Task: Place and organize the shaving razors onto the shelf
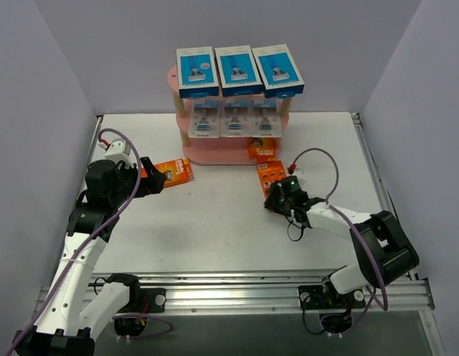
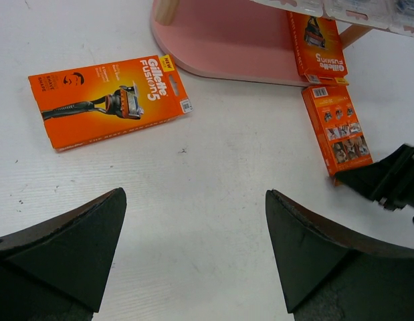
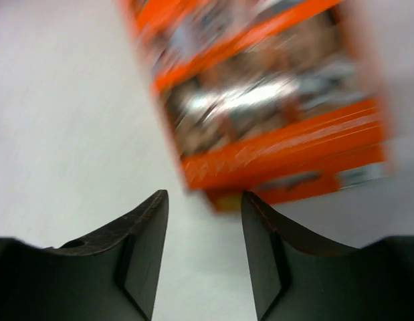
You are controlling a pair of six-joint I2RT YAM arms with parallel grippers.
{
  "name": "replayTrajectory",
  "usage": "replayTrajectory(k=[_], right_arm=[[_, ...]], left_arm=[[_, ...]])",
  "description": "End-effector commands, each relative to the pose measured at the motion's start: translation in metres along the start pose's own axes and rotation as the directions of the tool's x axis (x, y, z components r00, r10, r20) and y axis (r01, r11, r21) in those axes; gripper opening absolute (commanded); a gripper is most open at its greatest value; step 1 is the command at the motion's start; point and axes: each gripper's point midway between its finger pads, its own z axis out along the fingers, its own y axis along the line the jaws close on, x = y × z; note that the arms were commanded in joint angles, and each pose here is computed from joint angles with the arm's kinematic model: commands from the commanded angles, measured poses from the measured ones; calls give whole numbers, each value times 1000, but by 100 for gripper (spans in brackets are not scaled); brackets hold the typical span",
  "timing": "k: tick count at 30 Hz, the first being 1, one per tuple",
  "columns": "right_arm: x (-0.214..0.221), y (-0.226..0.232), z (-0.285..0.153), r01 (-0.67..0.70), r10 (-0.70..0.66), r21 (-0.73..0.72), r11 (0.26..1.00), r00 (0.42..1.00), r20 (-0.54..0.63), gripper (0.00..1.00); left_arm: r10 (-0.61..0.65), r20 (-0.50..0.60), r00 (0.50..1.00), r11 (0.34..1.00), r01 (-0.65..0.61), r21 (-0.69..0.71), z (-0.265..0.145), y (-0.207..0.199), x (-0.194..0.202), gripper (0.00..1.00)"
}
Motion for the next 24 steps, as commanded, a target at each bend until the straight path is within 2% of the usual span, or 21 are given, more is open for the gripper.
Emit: replayTrajectory(k=[1, 3, 7, 11, 16, 24], right_arm=[[73, 66, -35, -45, -11, -247, 968, 975, -222, 45], [72, 75, -47, -23, -32, -250, 968, 977, -213, 45], [42, 79, -67, -10, -22, -241, 970, 991, -131, 47], [27, 78, -72, -6, -16, -229, 973, 996, -92, 47], [1, 52, -59, -39, 35, -142, 989, 999, -30, 52], [-32, 9, -35, -51, 44, -150, 987, 998, -50, 58]], left_arm=[[11, 11, 1000, 1000, -11, -12, 0, 3, -2, 94], [11, 8, 1000, 1000, -11, -15, 0, 4, -2, 94], [10, 6, 1000, 1000, -10, -12, 0, 3, -1, 94], [11, 6, 1000, 1000, -11, -9, 0, 3, -1, 94], [11, 6, 1000, 1000, -11, -7, 1, 2, -1, 94], [0, -34, 999, 999, 1, 35, 8, -5, 7, 94]])
